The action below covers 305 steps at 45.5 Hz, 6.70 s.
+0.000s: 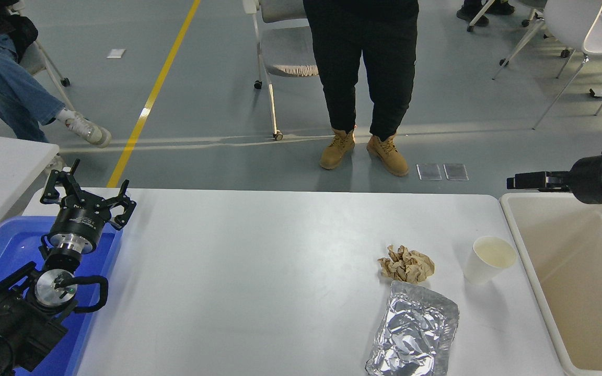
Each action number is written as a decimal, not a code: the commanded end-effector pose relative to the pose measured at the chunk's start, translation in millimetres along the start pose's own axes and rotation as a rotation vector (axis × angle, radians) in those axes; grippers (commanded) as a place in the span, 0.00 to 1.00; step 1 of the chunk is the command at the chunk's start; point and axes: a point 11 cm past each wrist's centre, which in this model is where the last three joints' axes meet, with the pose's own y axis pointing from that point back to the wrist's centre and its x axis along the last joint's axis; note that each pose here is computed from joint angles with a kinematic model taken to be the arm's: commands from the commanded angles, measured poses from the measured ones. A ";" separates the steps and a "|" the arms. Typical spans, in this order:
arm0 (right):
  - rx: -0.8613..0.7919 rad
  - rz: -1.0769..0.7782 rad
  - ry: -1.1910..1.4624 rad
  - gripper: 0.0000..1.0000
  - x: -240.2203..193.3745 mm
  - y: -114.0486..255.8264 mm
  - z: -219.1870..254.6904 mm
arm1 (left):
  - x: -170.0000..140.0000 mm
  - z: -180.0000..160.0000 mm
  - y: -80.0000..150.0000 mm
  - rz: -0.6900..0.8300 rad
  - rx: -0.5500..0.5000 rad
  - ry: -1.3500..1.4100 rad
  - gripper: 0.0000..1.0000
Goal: Clean the table surface
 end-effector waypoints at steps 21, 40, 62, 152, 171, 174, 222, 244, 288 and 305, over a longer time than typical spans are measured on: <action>0.030 -0.154 0.186 0.95 -62.1 -41.2 -13.4 | 0.2 0.1 0.1 0.001 0.000 0.000 1.00; 0.016 -0.143 0.219 0.88 -94.9 -59.6 -6.2 | 0.2 0.1 0.1 0.001 0.000 0.000 1.00; -0.015 -0.118 0.252 0.84 -99.2 -72.0 -3.9 | 0.2 0.1 0.1 0.000 0.000 0.000 1.00; 0.093 0.327 -0.197 0.00 -2.5 -52.1 -16.2 | 0.2 0.1 0.1 0.000 0.000 0.000 1.00; 0.033 0.580 -0.443 0.00 34.0 -4.3 34.7 | 0.2 0.1 0.1 0.000 0.000 0.000 1.00; -0.017 0.604 -0.453 0.00 26.3 5.8 51.4 | 0.2 0.1 0.1 0.001 0.000 0.000 1.00; -0.891 0.467 -0.735 0.00 -85.5 64.9 164.7 | 0.2 0.1 0.1 0.000 0.000 0.000 1.00; -0.947 0.250 -0.633 0.00 -159.3 27.3 150.1 | 0.2 0.1 0.1 0.001 0.000 0.000 1.00; -0.836 0.157 -0.623 0.00 -201.2 -42.8 94.3 | 0.2 0.1 0.1 0.001 0.000 0.000 1.00; -0.846 0.224 -0.634 0.46 -190.9 -40.2 97.3 | -0.3 -0.1 -0.1 -0.001 0.000 0.001 1.00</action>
